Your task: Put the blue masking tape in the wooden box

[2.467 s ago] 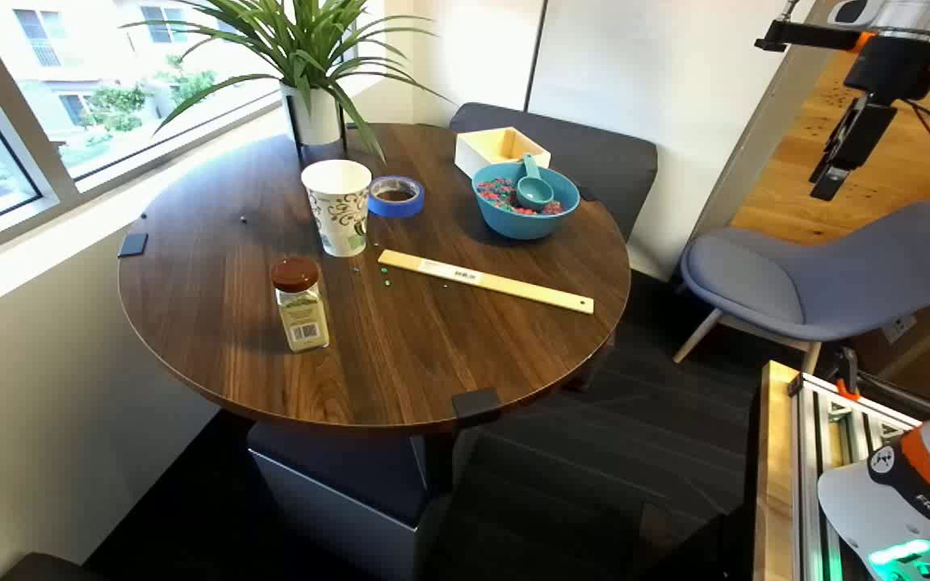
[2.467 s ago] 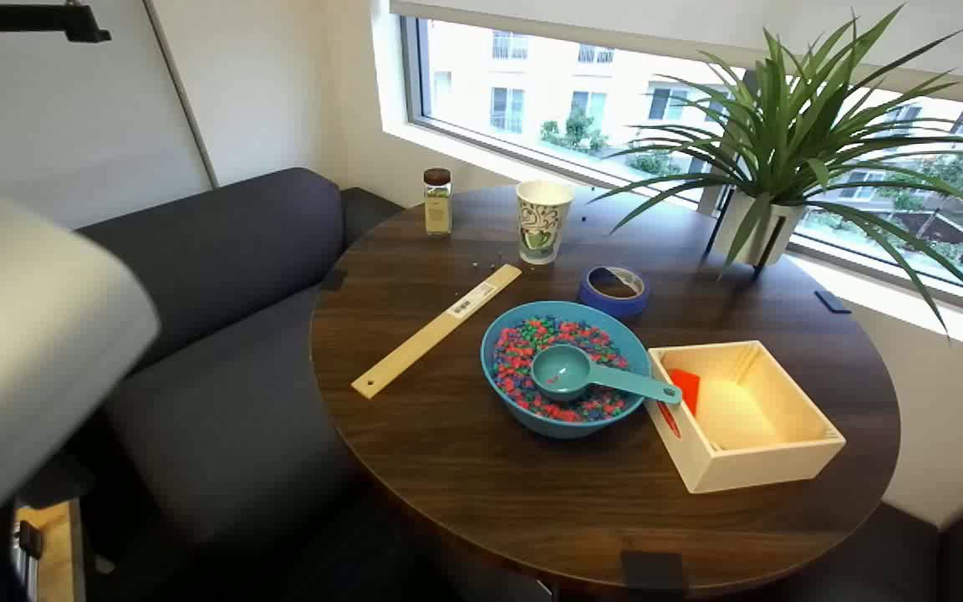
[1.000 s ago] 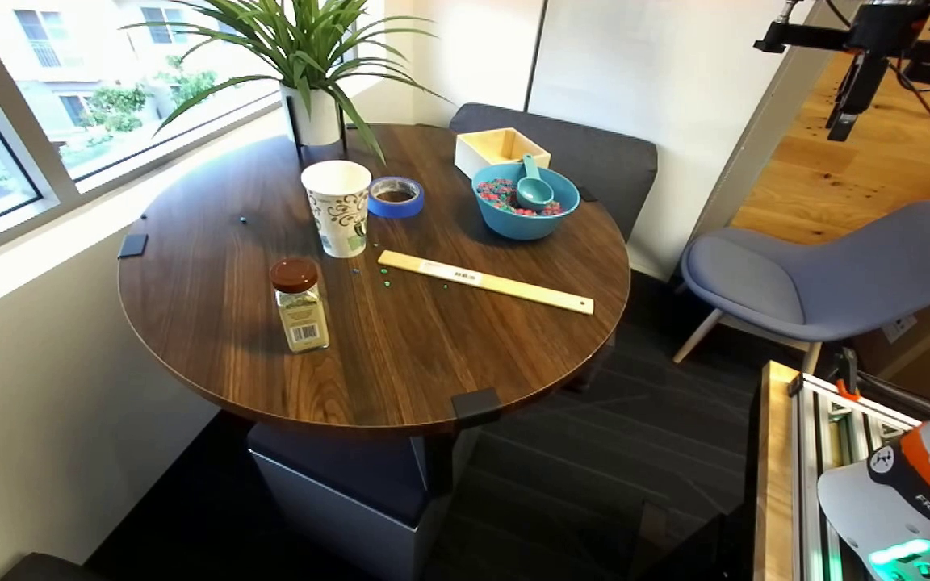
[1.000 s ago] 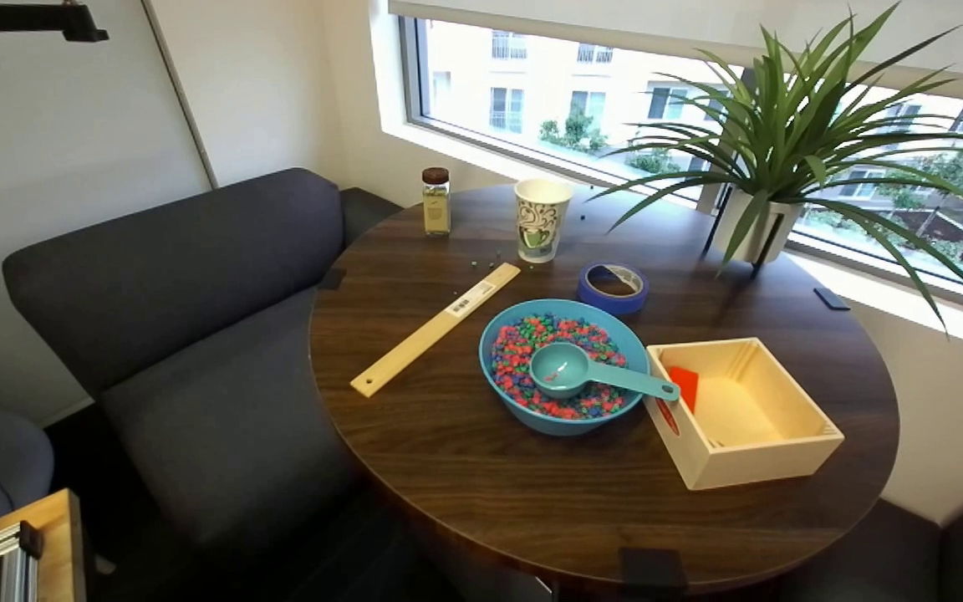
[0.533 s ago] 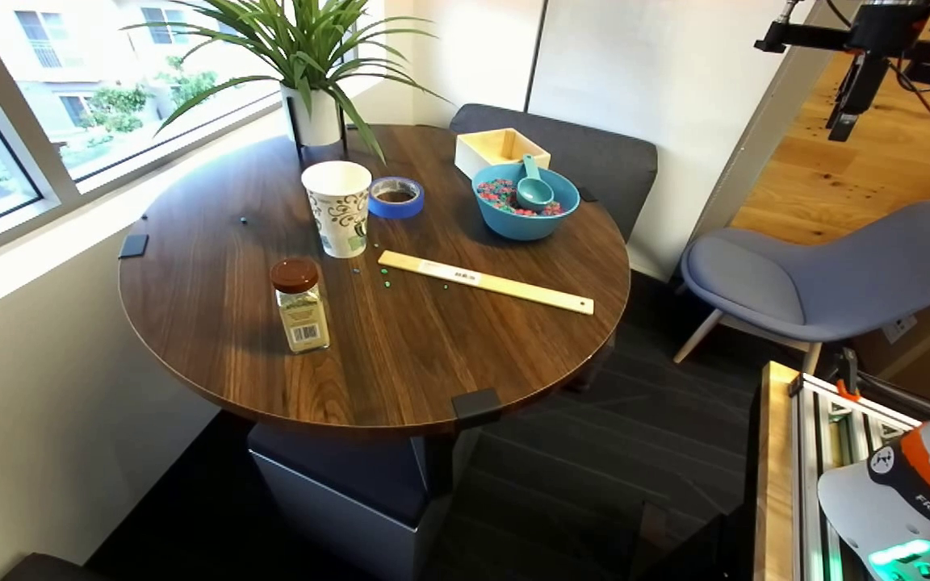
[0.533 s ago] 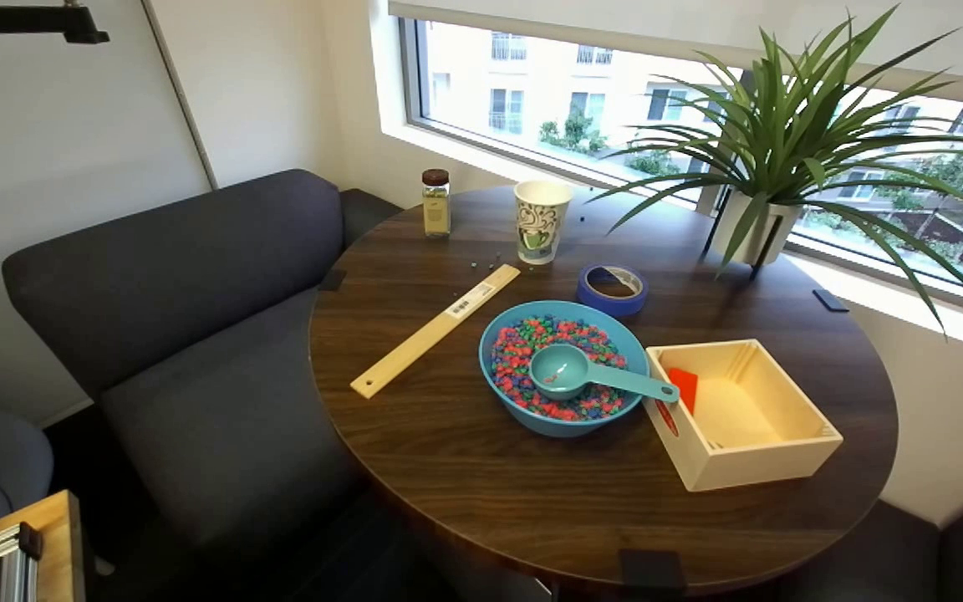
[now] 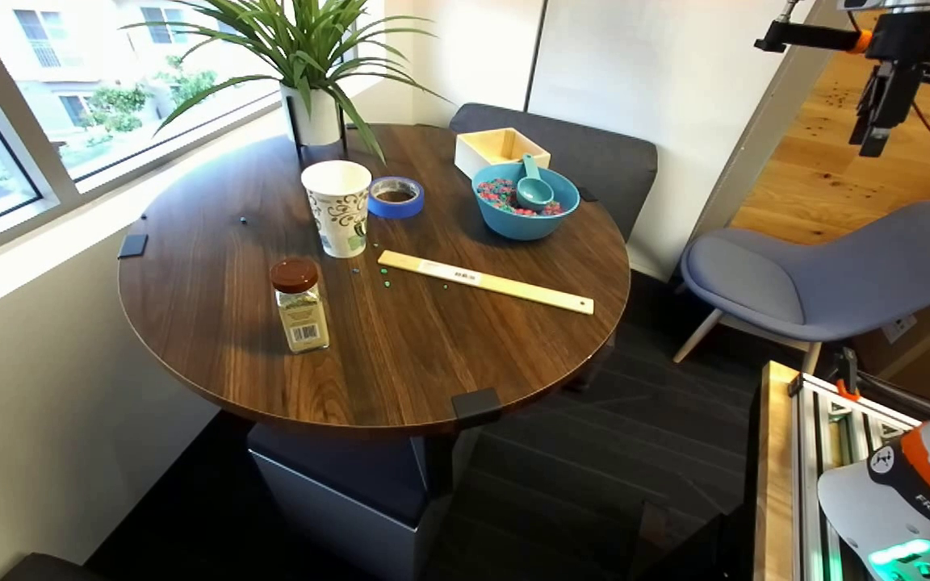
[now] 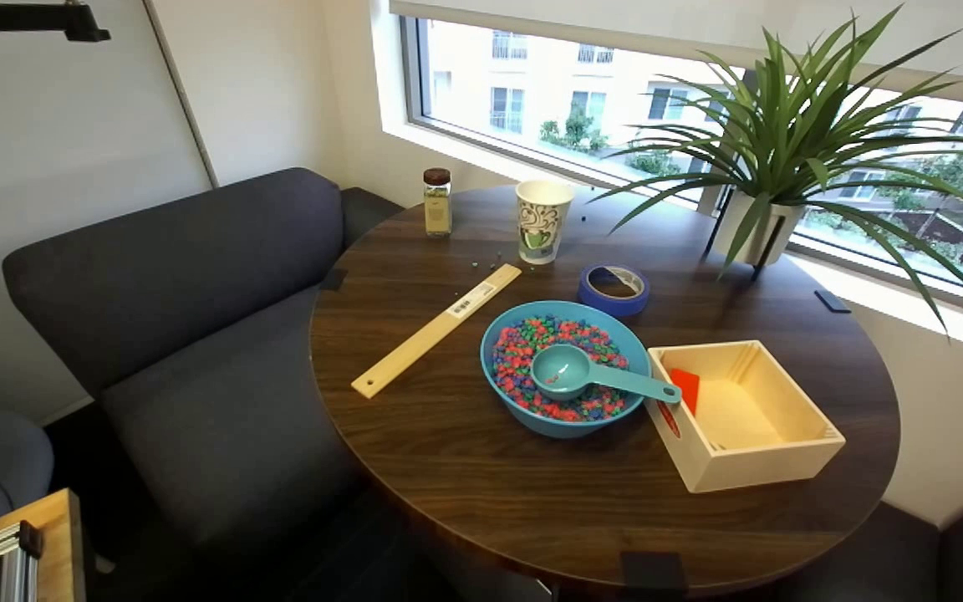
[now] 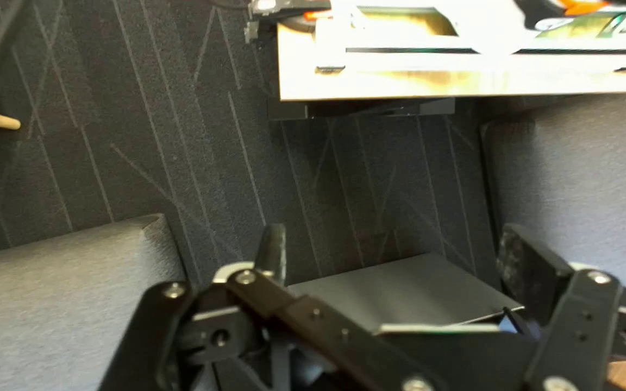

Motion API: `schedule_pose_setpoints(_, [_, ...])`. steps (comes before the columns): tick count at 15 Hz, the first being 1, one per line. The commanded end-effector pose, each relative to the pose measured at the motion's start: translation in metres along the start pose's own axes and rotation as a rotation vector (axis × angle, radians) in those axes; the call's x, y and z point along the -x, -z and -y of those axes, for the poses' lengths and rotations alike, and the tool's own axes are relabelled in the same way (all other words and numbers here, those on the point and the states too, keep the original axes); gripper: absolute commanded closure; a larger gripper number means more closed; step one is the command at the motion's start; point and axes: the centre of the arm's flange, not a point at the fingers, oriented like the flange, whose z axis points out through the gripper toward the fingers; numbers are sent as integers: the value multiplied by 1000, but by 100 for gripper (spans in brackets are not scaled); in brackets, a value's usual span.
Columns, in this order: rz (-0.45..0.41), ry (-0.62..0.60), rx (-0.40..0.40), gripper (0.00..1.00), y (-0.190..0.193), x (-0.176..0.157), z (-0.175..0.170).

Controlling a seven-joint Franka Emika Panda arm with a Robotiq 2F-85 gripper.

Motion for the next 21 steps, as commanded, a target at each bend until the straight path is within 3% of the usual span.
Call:
schedule_pose_setpoints(1, [11, 89, -14, 0, -21, 23, 56])
schedule_pose_setpoints(7, [-89, 329, 168, 0, 7, -73, 182])
schedule_pose_setpoints(9, [-134, 328, 219, 0, 18, -109, 228])
schedule_pose_setpoints(11, [-208, 238, 257, 0, 27, -152, 263])
schedule_pose_setpoints(13, [-203, 127, 218, 0, 38, -191, 268])
schedule_pose_setpoints(14, [-231, 220, 253, 0, 22, -141, 269])
schedule_pose_setpoints(17, [-200, 159, 242, 0, 21, -181, 266])
schedule_pose_setpoints(20, [-199, 149, 239, 0, 23, -187, 262])
schedule_pose_setpoints(21, [-160, 96, 229, 0, 14, -186, 264])
